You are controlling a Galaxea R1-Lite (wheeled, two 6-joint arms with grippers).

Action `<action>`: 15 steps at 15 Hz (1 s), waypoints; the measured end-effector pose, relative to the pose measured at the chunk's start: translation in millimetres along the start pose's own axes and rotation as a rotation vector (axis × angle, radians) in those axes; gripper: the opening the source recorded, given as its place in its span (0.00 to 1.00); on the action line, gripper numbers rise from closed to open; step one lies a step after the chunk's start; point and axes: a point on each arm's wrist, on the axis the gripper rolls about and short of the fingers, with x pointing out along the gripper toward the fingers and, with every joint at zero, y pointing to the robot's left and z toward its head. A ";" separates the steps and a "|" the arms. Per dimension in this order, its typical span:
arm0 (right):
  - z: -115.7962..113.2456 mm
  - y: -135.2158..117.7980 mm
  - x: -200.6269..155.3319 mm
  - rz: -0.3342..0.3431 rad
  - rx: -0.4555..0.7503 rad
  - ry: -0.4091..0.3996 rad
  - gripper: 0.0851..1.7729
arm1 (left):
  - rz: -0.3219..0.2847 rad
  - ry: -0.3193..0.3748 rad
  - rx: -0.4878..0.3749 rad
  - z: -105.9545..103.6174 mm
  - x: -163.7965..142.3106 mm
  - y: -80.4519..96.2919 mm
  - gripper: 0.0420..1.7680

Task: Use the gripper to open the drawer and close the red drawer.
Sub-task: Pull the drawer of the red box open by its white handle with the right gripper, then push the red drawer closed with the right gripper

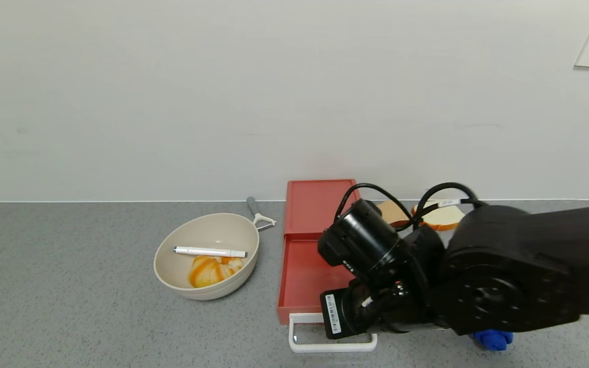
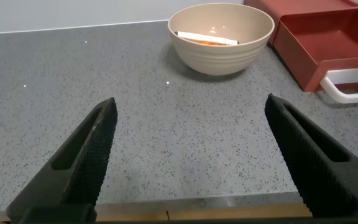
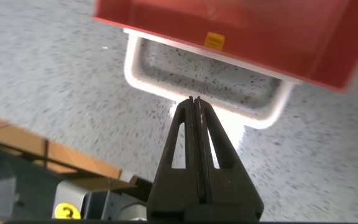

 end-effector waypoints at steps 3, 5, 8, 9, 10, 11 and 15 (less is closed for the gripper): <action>-2.3 -14.0 -52.5 0.073 -0.078 -0.080 0.02 | 0.000 0.000 0.000 0.0 0.0 0.0 0.97; -10.5 -31.9 -85.1 0.147 -0.138 -0.136 0.02 | 0.000 0.000 0.000 0.0 0.0 0.0 0.97; -31.1 -70.4 -122.2 0.249 -0.211 -0.224 0.02 | 0.001 0.000 0.000 0.0 0.0 0.0 0.97; -37.7 -85.3 -132.1 0.274 -0.220 -0.254 0.02 | 0.000 0.000 0.000 0.0 0.0 0.0 0.97; -44.5 -101.7 -141.4 0.293 -0.219 -0.282 0.02 | 0.000 0.000 0.000 0.0 0.0 0.0 0.97; -50.1 -115.5 -149.4 0.304 -0.209 -0.312 0.02 | 0.000 0.000 0.000 0.0 0.0 0.0 0.97; -72.6 -156.3 -167.6 0.316 -0.147 -0.384 0.02 | 0.000 0.000 0.000 0.0 0.0 0.0 0.97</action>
